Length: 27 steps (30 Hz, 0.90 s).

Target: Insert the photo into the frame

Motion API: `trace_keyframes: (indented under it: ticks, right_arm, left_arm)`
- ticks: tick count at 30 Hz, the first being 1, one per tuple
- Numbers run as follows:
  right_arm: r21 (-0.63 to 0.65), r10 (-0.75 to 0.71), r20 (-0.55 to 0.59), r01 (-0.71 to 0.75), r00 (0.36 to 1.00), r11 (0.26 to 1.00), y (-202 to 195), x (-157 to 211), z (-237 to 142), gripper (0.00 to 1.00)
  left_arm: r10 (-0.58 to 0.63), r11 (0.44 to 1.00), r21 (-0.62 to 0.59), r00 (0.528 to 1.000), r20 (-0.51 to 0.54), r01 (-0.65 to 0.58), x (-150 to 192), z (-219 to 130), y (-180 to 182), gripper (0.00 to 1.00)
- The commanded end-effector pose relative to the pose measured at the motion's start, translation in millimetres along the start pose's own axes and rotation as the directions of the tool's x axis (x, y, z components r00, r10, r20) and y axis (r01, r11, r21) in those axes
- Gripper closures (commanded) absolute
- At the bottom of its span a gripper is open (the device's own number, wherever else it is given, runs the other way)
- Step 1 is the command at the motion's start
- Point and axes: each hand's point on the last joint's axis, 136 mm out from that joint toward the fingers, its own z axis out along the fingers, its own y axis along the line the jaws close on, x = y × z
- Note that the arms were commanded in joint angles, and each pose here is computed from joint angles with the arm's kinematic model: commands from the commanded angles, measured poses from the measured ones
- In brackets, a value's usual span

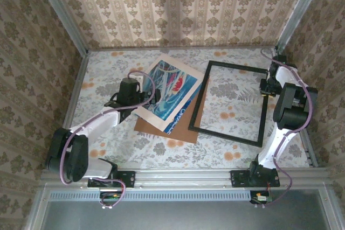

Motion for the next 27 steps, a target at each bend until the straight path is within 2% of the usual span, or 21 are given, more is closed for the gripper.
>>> trace_keyframes:
  ticks: [1,6,11,18,22,27]
  right_arm:
    - [0.061,0.047,0.017,-0.048,0.999,0.997,-30,1,-23,0.84]
    - [0.019,0.079,0.036,-0.079,0.996,0.997,-34,0,-30,0.84]
    - [0.017,0.063,-0.033,-0.063,0.997,0.998,-24,10,-4,0.81]
    - [0.049,0.027,-0.083,-0.023,0.996,0.999,-15,19,22,0.75]
    - [0.062,0.031,-0.082,-0.026,0.996,0.998,-15,18,28,0.66]
    - [0.092,0.042,-0.04,-0.038,0.998,0.995,-18,8,12,0.47]
  left_arm:
    - [0.023,1.0,0.001,1.0,0.011,-0.023,-10,2,-5,0.0]
    - [0.041,0.997,-0.07,0.999,-0.017,-0.042,-8,19,11,0.0]
    - [-0.018,0.988,-0.151,0.992,-0.123,-0.001,-9,43,35,0.0]
    - [-0.122,0.977,-0.186,0.988,-0.098,0.103,-40,69,72,0.0]
    - [-0.149,0.967,-0.225,0.984,-0.101,0.123,-54,87,102,0.0]
    - [-0.148,0.959,-0.264,0.974,-0.172,0.1,-55,106,128,0.0]
